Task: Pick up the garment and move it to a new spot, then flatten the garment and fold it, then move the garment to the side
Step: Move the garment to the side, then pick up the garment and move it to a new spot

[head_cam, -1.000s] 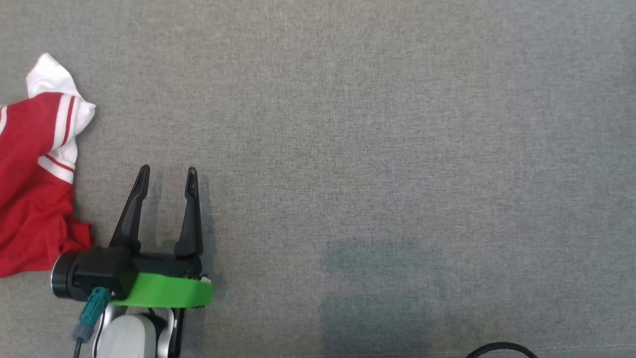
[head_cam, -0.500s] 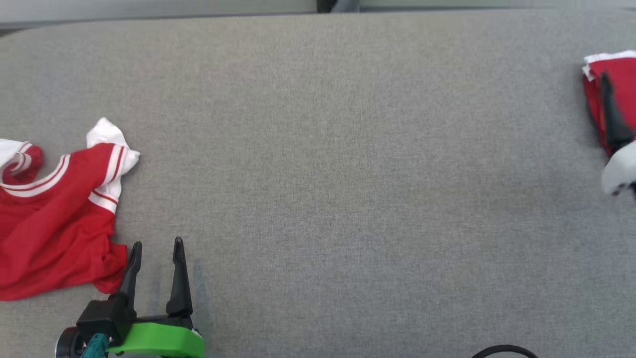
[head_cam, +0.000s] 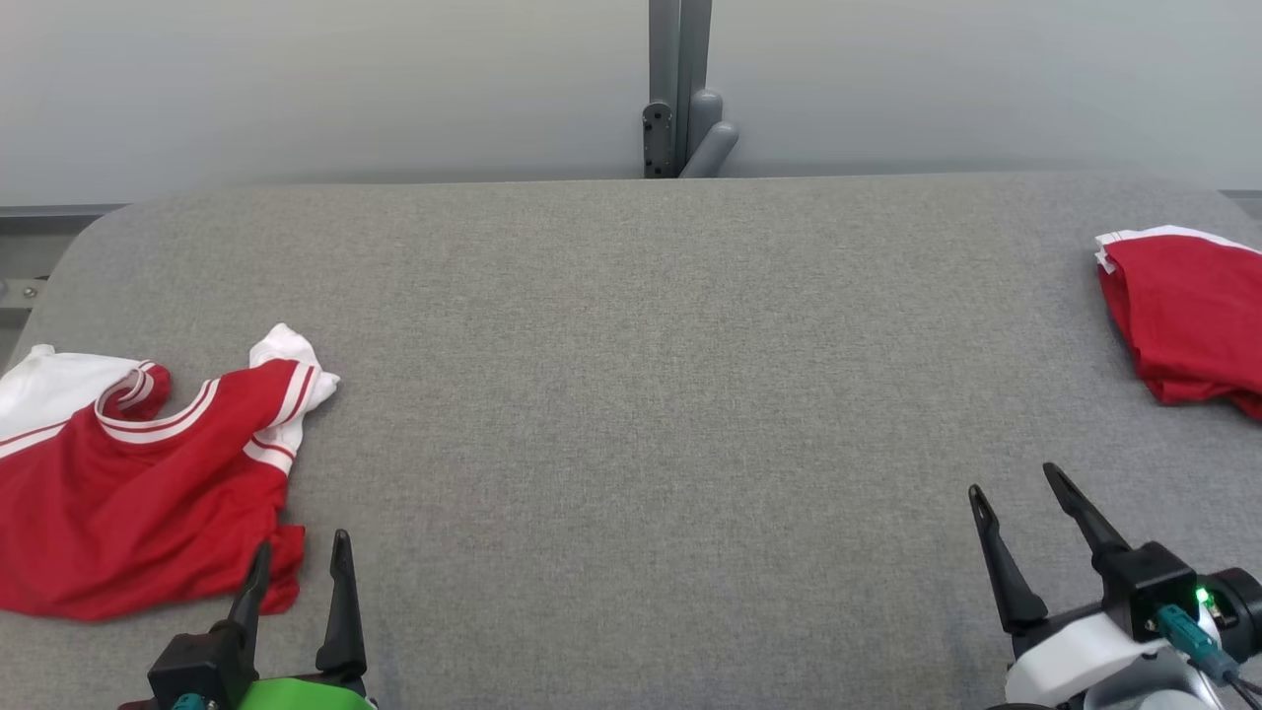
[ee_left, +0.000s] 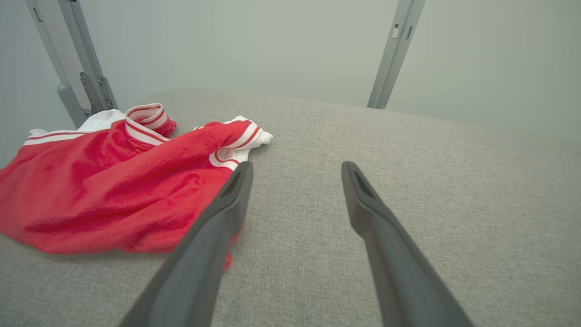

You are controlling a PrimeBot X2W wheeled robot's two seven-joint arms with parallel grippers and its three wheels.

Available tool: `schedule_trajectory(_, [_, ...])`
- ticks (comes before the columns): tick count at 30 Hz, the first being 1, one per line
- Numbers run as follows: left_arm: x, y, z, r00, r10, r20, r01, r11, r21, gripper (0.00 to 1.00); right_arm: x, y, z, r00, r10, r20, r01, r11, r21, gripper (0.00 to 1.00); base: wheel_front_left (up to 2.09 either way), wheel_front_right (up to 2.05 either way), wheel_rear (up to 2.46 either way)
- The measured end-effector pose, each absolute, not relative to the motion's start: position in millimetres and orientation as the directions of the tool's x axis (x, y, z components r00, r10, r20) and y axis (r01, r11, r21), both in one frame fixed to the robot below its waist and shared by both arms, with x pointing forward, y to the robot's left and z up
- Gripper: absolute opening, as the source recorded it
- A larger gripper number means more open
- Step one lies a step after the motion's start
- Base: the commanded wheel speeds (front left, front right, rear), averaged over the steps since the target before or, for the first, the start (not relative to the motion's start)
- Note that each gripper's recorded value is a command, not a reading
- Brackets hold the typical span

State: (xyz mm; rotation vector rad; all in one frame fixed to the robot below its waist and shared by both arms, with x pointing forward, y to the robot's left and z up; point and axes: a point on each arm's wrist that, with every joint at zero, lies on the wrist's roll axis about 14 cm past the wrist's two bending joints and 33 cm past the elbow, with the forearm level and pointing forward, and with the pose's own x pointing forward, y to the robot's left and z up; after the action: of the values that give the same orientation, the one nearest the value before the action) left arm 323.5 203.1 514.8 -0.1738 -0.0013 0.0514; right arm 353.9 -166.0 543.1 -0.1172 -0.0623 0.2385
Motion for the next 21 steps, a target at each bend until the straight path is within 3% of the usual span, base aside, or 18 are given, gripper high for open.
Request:
schedule_trajectory(12, [314, 200, 508, 0.999, 0.029, -0.018, -0.033, 0.98, -0.197, 1.0, 332, -186, 538, 0.993, 0.107, 0.05, -0.103, 0.991, -0.085, 1.0, 0.0, 0.0, 0.0])
schedule_trajectory(21, [315, 196, 508, 1.0, 0.016, -0.018, -0.02, 0.979, -0.202, 1.0, 335, -190, 541, 0.995, 0.081, 0.063, -0.077, 0.994, -0.074, 1.0, 0.0, 0.0, 0.0])
